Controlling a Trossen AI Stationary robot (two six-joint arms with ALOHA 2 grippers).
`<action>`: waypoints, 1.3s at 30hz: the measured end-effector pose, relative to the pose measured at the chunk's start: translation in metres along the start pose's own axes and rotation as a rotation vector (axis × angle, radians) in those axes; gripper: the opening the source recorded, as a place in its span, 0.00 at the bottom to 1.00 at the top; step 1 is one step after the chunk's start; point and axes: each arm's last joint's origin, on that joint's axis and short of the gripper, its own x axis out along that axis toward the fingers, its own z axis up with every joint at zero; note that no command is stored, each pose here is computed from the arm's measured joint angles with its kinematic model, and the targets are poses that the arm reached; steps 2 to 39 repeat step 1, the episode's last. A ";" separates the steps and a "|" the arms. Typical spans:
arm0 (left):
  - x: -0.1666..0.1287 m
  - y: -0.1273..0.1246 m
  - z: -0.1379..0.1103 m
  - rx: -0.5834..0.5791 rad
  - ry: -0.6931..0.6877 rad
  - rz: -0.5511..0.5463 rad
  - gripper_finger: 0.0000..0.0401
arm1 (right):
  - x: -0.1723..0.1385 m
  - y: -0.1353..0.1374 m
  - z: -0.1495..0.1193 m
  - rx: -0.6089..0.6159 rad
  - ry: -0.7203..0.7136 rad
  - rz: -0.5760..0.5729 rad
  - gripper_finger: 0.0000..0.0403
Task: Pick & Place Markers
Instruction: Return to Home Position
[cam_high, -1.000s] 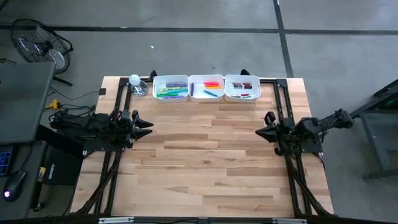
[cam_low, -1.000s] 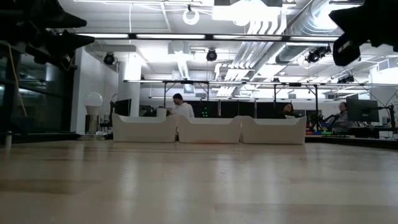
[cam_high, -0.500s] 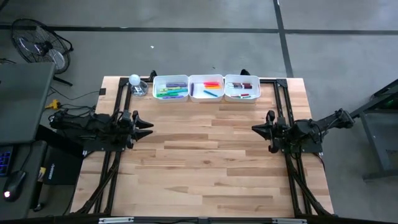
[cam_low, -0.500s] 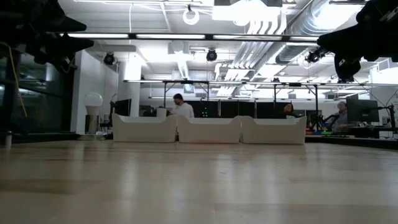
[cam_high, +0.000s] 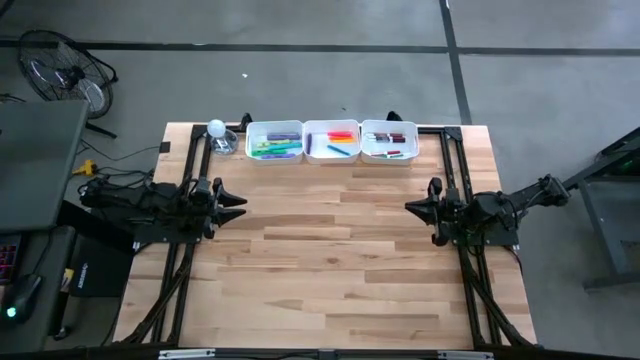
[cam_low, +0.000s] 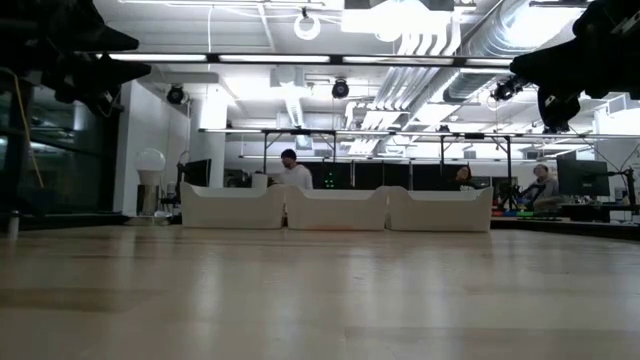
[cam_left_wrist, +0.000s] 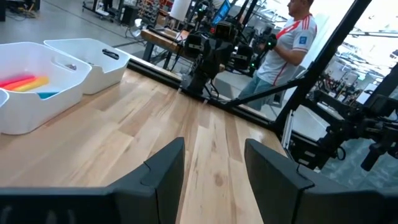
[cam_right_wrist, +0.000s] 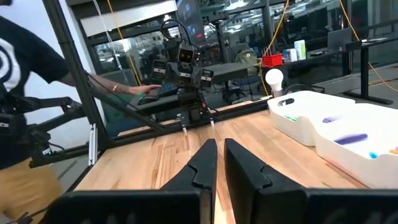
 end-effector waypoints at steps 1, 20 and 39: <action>0.000 0.000 0.000 0.000 0.000 0.000 0.41 | 0.000 0.000 0.000 0.000 0.000 0.000 0.05; 0.000 0.000 0.000 0.000 0.000 0.000 0.41 | 0.000 0.000 0.000 0.000 0.000 0.000 0.05; 0.000 0.000 0.000 0.000 0.000 0.000 0.41 | 0.000 0.000 0.000 0.000 0.000 0.000 0.05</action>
